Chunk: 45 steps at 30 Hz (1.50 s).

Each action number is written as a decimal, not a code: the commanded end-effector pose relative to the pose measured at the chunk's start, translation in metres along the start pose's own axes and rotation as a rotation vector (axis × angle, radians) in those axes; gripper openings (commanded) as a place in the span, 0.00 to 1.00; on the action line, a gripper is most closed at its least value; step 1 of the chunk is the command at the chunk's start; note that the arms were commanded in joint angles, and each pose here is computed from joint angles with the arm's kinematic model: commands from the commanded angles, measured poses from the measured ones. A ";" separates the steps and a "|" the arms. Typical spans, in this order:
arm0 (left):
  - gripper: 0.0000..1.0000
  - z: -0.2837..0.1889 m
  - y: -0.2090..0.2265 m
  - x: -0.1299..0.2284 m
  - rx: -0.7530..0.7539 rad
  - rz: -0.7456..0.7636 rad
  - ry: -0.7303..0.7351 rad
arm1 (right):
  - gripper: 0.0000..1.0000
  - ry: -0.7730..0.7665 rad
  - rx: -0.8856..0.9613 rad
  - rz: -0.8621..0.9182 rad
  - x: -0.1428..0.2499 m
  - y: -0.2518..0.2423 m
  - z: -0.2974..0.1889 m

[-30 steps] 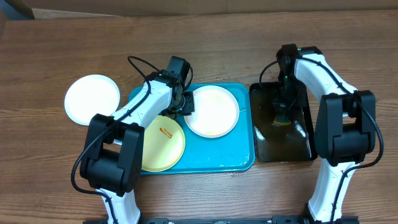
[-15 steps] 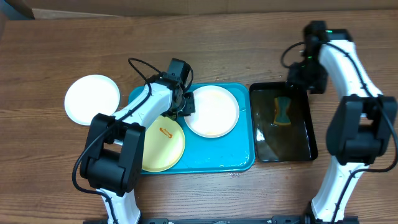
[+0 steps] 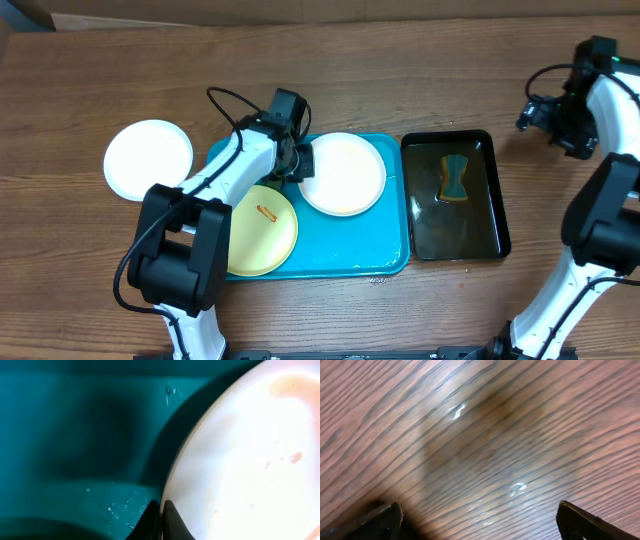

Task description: Clean dirty plates on tray and stack at the side

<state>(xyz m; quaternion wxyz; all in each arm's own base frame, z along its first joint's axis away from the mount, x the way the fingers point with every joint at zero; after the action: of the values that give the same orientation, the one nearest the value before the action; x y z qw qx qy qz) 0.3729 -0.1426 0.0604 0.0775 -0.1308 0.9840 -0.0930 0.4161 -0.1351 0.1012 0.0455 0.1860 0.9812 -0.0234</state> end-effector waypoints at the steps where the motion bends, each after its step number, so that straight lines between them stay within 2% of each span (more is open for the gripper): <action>1: 0.04 -0.017 -0.001 -0.023 0.001 0.035 -0.058 | 1.00 -0.056 0.002 0.028 -0.009 -0.010 -0.015; 12: 0.04 -0.071 -0.012 -0.061 -0.024 0.088 -0.149 | 1.00 -0.056 0.002 0.029 -0.009 -0.010 -0.015; 17: 0.04 -0.104 -0.034 -0.073 0.019 0.108 -0.204 | 1.00 -0.056 0.002 0.029 -0.009 -0.010 -0.015; 22: 0.04 -0.121 -0.072 -0.070 0.077 0.176 -0.260 | 1.00 -0.056 0.002 0.029 -0.009 -0.010 -0.015; 27: 0.04 -0.123 -0.115 -0.049 0.065 0.275 -0.338 | 1.00 -0.056 0.002 0.029 -0.009 -0.010 -0.015; 32: 0.04 -0.130 -0.159 -0.013 -0.051 0.408 -0.495 | 1.00 -0.056 0.002 0.029 -0.009 -0.010 -0.015; 38: 0.04 -0.156 -0.197 0.035 -0.269 0.581 -0.770 | 1.00 -0.056 0.002 0.029 -0.009 -0.010 -0.015; 39: 0.04 -0.168 -0.205 0.048 -0.331 0.613 -0.862 | 1.00 -0.056 0.002 0.029 -0.009 -0.010 -0.015; 45: 0.04 -0.209 -0.230 0.085 -0.485 0.674 -1.121 | 1.00 -0.057 0.002 0.029 -0.009 -0.010 -0.015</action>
<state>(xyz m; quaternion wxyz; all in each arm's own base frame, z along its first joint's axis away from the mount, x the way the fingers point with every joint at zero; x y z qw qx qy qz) 0.3163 -0.3610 0.2571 0.4968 0.1667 0.8420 0.1280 0.4140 -0.1471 0.1014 0.0499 0.1995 0.9783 -0.0248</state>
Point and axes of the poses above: each gripper's point midway between its finger pads, its own z axis out along the fingers, its own y axis along the line the jaws close on, x = y × z, the point moved 4 cm from there along -z, back along the fingers, and after that the axes turned 12 degrees about -z, right-handed, at the moved point
